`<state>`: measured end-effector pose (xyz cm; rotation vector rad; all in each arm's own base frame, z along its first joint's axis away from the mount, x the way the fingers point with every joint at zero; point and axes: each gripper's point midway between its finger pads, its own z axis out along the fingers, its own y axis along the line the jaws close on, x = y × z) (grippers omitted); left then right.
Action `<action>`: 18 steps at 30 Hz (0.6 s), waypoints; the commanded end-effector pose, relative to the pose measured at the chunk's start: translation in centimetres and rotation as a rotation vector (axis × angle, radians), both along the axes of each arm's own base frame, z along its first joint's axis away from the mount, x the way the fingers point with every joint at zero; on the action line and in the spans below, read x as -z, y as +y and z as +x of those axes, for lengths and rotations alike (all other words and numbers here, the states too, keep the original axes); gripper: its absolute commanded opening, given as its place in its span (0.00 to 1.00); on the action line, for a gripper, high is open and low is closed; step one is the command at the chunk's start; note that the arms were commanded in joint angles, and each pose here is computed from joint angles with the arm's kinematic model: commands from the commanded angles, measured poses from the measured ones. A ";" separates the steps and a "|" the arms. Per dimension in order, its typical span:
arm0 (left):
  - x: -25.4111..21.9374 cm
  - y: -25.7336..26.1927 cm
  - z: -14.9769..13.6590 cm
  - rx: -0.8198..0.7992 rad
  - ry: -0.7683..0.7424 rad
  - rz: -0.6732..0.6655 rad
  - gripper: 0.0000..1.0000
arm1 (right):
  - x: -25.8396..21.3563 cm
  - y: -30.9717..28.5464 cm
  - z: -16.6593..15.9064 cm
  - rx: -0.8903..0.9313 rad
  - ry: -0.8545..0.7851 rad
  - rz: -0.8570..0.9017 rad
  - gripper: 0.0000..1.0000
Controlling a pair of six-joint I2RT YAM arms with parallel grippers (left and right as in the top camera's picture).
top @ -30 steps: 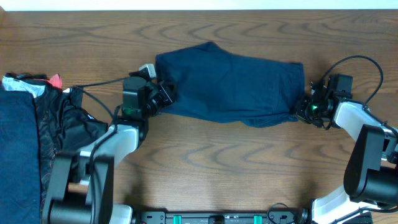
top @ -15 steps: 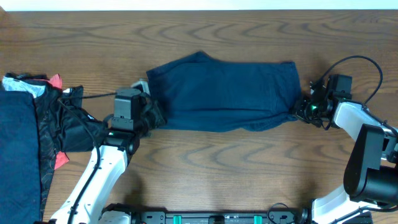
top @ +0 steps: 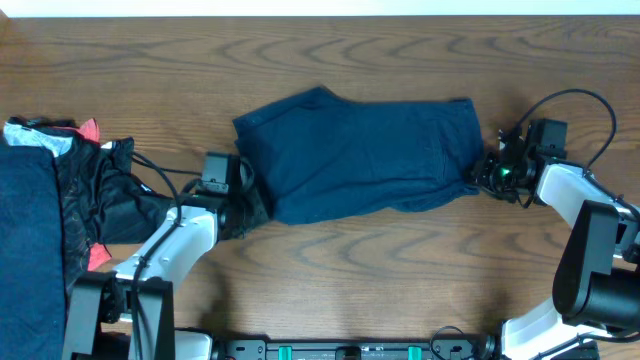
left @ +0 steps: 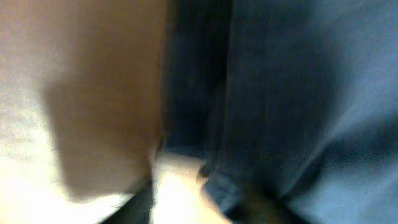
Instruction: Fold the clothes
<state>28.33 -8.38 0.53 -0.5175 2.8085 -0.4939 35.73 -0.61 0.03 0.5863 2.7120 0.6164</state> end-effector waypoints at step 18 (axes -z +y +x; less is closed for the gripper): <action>-4.7 1.6 7.3 -0.104 -0.327 -0.106 0.75 | 2.3 -4.4 -2.1 0.061 0.113 -0.098 0.99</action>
